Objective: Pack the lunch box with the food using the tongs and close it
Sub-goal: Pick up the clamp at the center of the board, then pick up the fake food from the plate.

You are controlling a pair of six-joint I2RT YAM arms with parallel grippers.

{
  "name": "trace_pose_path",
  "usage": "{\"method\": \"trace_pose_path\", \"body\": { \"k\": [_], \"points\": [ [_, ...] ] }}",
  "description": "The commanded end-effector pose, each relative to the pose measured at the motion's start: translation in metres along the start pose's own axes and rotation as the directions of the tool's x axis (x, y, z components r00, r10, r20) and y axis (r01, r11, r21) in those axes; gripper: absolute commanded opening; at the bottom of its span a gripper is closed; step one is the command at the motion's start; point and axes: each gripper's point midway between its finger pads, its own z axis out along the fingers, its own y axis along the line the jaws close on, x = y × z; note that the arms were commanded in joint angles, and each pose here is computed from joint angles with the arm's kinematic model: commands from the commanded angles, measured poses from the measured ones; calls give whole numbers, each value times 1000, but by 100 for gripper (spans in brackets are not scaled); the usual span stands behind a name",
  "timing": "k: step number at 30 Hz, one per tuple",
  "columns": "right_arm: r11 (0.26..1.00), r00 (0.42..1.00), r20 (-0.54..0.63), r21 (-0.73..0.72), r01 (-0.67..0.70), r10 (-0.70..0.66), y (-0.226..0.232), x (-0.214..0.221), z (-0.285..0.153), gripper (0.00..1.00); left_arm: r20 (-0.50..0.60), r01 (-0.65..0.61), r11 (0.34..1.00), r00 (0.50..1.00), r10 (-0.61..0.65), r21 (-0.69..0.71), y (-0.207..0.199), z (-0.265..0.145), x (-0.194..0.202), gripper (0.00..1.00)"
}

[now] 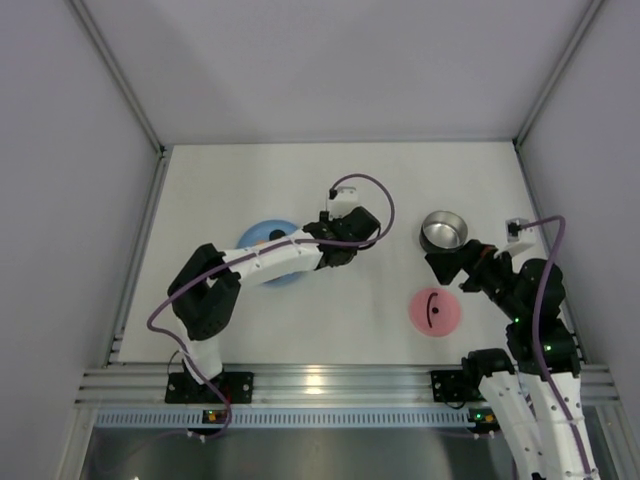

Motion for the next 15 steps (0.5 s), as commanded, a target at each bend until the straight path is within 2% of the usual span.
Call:
{"method": "trace_pose_path", "body": {
  "k": [1, 9, 15],
  "points": [
    [999, 998, 60, -33, 9, -7, 7, -17, 5, 99, 44, 28, 1000, 999, -29, 12, 15, -30, -22, 51],
    [999, 999, 49, -39, -13, 15, 4, -13, 11, 99, 65, 65, 997, 996, -67, 41, 53, -78, -31, 51],
    [999, 999, 38, -32, -24, 26, -1, -8, 17, 99, 20, 75, 997, 997, -76, 35, 86, -106, -15, 50]
  ]
}}
